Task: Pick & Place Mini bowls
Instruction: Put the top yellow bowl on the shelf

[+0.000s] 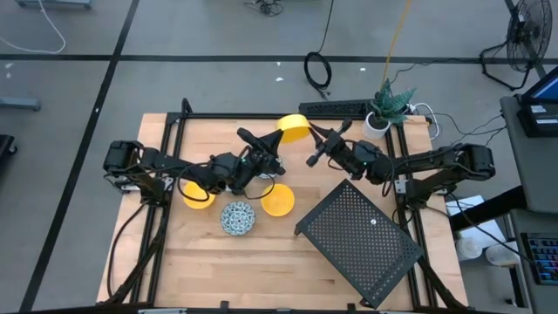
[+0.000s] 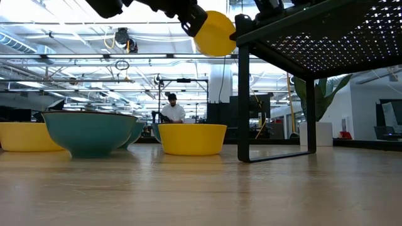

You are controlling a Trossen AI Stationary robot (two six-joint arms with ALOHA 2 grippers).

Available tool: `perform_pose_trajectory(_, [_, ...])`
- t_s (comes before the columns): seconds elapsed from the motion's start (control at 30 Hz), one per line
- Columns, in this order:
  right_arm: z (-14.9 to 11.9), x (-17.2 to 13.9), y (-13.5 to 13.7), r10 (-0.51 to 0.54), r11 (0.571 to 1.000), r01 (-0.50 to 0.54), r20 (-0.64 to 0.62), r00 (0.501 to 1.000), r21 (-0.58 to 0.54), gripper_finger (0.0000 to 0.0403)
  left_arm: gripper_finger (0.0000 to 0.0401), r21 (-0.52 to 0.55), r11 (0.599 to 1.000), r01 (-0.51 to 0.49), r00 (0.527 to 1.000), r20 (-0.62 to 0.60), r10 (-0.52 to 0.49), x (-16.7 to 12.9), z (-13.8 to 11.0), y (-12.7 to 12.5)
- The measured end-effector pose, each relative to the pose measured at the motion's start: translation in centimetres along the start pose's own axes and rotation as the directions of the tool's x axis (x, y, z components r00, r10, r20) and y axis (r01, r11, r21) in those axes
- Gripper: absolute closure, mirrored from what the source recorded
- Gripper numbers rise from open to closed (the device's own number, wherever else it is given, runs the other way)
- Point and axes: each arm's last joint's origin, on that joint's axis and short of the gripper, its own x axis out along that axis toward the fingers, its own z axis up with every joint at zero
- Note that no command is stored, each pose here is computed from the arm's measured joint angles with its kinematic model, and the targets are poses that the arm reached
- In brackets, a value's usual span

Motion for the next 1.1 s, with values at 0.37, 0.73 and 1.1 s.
perform_pose_trajectory(0.37, [-0.1,-0.2,0.0,0.015,0.997,-0.017,-0.023,1.000,-0.077,0.0402,0.0242,-0.307,0.926,0.219,0.936,-0.203,-0.289,-0.1,3.5,1.8])
perform_pose_trajectory(0.73, [3.9,-2.0,-1.8,0.104,0.983,-0.132,-0.206,0.973,-0.127,0.0402,0.0084,-0.489,0.555,0.673,0.680,0.116,-0.724,-2.9,2.8,5.9])
perform_pose_trajectory(1.1, [15.1,-3.8,-3.8,0.247,0.950,-0.307,-0.467,0.849,-0.057,0.0402,0.0048,-0.623,0.448,0.641,0.750,0.387,-0.537,-8.1,-5.0,9.6])
